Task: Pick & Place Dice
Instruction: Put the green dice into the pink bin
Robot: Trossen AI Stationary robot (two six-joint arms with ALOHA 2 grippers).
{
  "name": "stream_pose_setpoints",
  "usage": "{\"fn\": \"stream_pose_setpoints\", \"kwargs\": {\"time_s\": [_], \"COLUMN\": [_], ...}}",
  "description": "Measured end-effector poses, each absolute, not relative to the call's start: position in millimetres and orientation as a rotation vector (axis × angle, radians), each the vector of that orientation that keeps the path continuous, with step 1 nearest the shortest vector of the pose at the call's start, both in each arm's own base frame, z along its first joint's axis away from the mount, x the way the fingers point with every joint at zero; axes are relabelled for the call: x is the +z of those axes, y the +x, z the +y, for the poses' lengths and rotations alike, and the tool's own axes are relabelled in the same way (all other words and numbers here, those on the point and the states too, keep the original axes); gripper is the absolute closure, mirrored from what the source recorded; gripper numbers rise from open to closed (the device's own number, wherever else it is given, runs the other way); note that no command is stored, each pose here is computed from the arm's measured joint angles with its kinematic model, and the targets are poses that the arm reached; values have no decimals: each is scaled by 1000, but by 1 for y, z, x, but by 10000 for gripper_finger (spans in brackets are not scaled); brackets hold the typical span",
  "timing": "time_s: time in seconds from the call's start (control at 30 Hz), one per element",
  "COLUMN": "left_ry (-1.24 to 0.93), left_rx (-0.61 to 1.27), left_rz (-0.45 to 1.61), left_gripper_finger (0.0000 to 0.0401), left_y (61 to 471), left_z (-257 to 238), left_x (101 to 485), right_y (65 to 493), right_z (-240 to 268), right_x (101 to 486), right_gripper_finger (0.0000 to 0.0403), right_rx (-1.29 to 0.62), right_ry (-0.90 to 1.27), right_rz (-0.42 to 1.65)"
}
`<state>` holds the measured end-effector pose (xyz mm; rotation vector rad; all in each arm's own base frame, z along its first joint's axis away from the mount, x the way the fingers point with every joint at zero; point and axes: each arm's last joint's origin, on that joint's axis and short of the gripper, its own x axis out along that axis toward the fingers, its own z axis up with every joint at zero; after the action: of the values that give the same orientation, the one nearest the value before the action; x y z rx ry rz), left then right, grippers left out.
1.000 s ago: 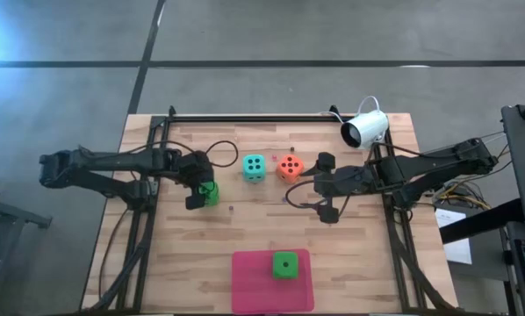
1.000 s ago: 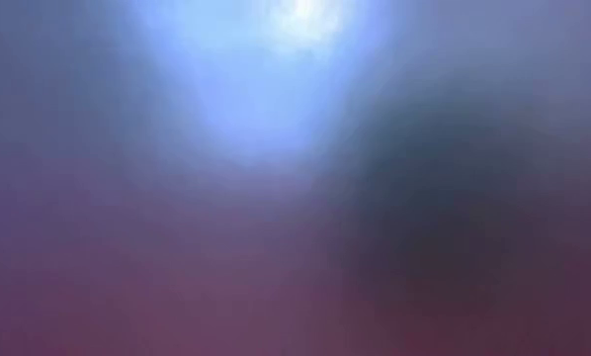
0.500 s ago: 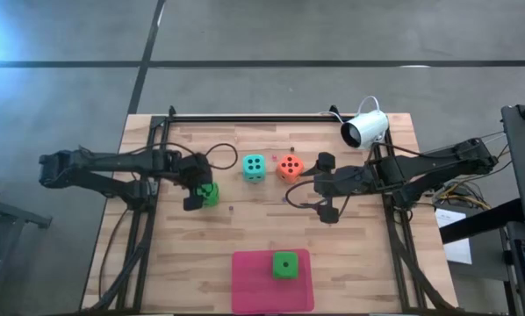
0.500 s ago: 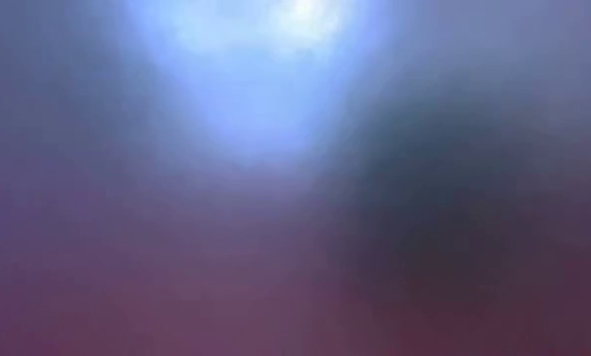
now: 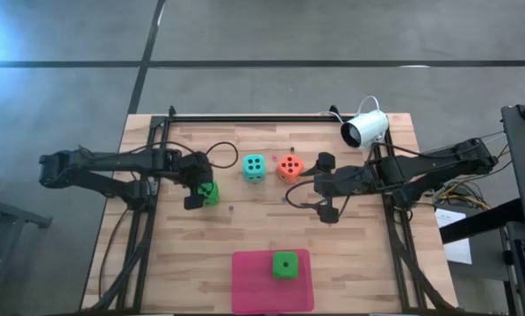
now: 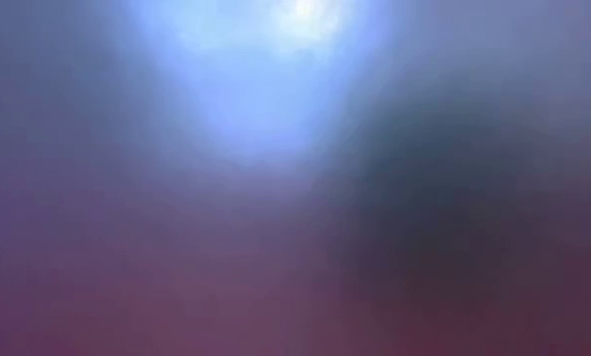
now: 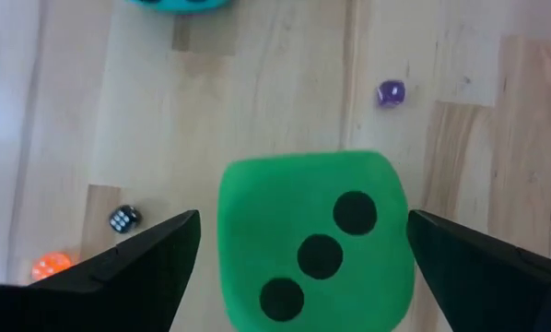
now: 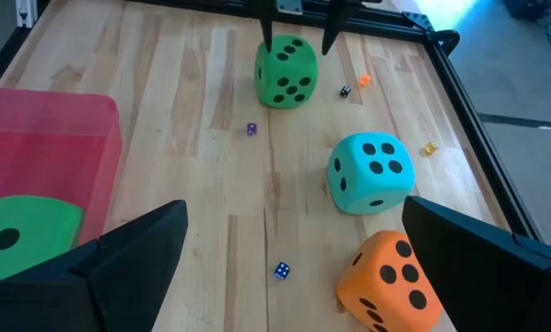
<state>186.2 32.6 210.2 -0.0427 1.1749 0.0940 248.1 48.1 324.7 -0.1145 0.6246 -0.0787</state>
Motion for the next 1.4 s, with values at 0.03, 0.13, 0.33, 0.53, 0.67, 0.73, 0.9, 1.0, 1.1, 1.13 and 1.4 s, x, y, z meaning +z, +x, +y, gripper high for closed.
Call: {"fn": "stream_pose_setpoints", "kwargs": {"time_s": [0.03, 0.13, 0.33, 0.53, 0.67, 0.73, 0.9, 1.0, 1.1, 1.13, 1.4], "left_ry": [-43, -42, -111, -117, -118, -120, -156, -164, -157, -153, -104], "left_rx": [93, 85, 125, 137, 138, 140, 108, 99, 92, 91, 122], "left_rz": [1175, 1189, 1187, 1204, 1219, 1237, 1277, 1300, 1308, 1306, 1272], "left_gripper_finger": [13, 15, 12, 9, 12, 14, 16, 13, 8, 7, 3], "left_y": [186, 185, 185, 184, 186, 188, 197, 200, 200, 200, 195], "left_z": [32, 31, 30, 30, 30, 31, 31, 31, 31, 31, 31], "left_x": [212, 211, 211, 210, 208, 204, 195, 190, 189, 190, 217], "right_y": [248, 248, 248, 248, 248, 248, 248, 248, 248, 248, 248], "right_z": [48, 48, 48, 48, 48, 48, 48, 48, 48, 48, 48], "right_x": [325, 325, 325, 325, 325, 325, 325, 325, 325, 325, 325], "right_gripper_finger": [3, 3, 3, 3, 3, 3, 3, 3, 3, 3, 3], "right_rx": [-79, -78, -78, -79, -79, -79, -79, -79, -78, -78, -78], "right_ry": [-114, -114, -114, -114, -114, -114, -114, -114, -114, -114, -114], "right_rz": [624, 624, 624, 624, 624, 624, 624, 624, 624, 624, 625]}}
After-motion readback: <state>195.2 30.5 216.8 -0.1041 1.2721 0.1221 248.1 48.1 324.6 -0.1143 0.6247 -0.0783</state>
